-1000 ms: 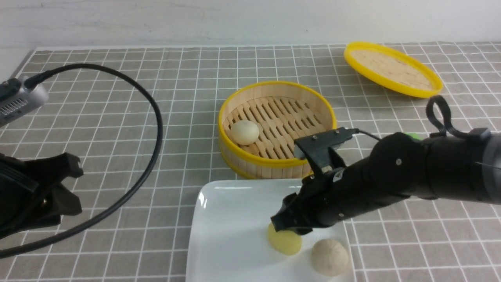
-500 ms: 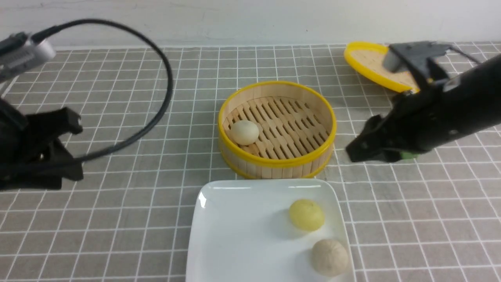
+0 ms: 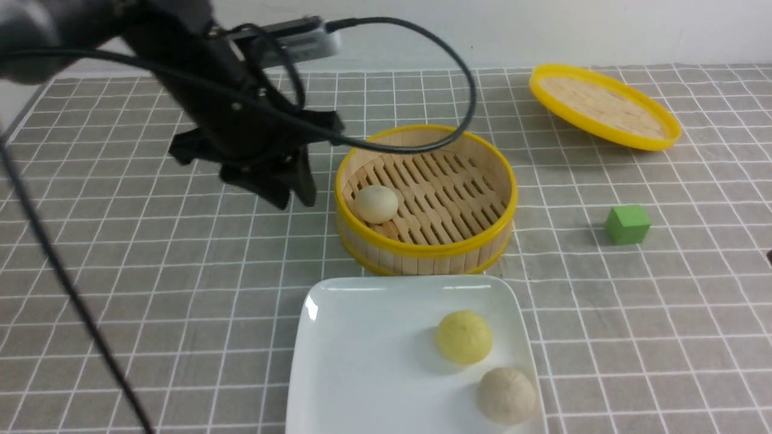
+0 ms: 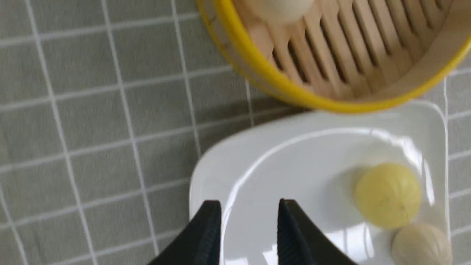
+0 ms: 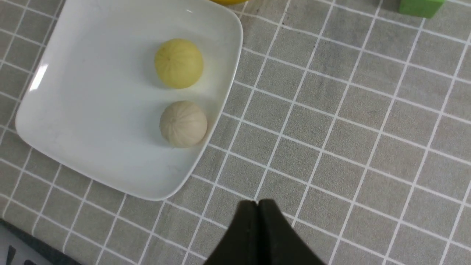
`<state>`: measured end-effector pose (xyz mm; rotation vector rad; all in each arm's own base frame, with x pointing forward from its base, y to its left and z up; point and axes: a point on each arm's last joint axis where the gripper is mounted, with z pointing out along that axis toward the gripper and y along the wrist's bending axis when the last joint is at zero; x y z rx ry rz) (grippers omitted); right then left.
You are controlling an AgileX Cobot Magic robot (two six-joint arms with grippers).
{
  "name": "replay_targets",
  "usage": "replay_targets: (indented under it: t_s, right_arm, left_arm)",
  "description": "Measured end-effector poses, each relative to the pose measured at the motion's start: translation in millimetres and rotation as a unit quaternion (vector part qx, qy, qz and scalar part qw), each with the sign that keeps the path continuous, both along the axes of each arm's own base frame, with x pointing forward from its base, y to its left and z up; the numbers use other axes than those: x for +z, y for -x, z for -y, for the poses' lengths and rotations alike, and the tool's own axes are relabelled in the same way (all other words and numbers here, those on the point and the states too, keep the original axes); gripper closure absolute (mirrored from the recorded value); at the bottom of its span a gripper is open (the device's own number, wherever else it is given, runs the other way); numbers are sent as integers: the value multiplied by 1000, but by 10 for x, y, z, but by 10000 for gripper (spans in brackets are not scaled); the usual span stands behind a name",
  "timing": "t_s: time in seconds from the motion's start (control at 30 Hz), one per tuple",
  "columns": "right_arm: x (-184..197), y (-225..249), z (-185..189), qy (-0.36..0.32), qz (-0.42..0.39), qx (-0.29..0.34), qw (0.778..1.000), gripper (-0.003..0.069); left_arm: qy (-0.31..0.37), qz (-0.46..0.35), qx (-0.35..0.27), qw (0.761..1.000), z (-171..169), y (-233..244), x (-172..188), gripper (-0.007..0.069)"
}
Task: Put the steamed buns into the plate on the grey tablecloth.
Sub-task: 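Reach into the bamboo steamer and grasp a bun with the left gripper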
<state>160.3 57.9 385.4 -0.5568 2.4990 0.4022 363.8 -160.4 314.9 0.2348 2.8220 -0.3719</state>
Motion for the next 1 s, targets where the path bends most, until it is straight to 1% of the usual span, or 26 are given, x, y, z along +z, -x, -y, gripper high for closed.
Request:
replay_targets:
  t_s: [0.03, 0.07, 0.1, 0.23, 0.27, 0.33, 0.47, 0.6, 0.77, 0.83, 0.87, 0.9, 0.93, 0.97, 1.0]
  right_arm:
    - [0, 5, 1, 0, -1, -1, 1000, 673]
    - [0, 5, 1, 0, -2, -1, 1000, 673]
    - [0, 5, 1, -1, -2, -2, 1000, 672]
    - [-63, -15, -3, -3, -5, -6, 1000, 671]
    - [-70, -16, -3, -3, -6, -6, 1000, 671]
    - [-190, -31, -3, -1, -17, -9, 1000, 668]
    - [-359, -23, -1, 5, -41, -9, 999, 668]
    - [-499, -10, 11, 16, -61, -7, 998, 666]
    - [-512, -18, 16, 18, -57, -9, 998, 664]
    - [-504, -35, 15, 16, -47, -13, 999, 660]
    - [-504, -36, 15, 16, -47, -13, 999, 660]
    - [-503, -40, 15, 16, -45, -13, 999, 660]
    - [-503, -40, 15, 16, -45, -13, 999, 660]
    - [-502, -43, 15, 15, -43, -14, 999, 660]
    - [-502, -44, 15, 15, -43, -14, 999, 660]
  left_arm:
    - [-8, 2, -3, 1000, 79, -88, -52, 370]
    - [-8, 8, -6, 1000, 112, -106, -25, 369]
    - [-21, 14, -15, 1000, 257, -250, -105, 354]
    - [-21, 35, -35, 999, 569, -481, -200, 314]
    - [-21, 37, -36, 998, 592, -507, -215, 309]
    - [-18, 42, -47, 998, 762, -617, -336, 280]
    - [-17, 43, -48, 998, 861, -751, -506, 242]
    - [-37, 26, -42, 998, 878, -839, -772, 199]
    - [-65, 29, -40, 997, 847, -882, -874, 192]
    - [-80, 32, -39, 995, 830, -907, -920, 222]
    - [-81, 32, -39, 995, 831, -908, -923, 222]
    - [-83, 32, -39, 995, 831, -916, -947, 277]
    - [-83, 31, -39, 995, 831, -916, -949, 277]
    - [-84, 30, -39, 995, 833, -919, -965, 389]
    - [-84, 30, -39, 995, 833, -920, -964, 442]
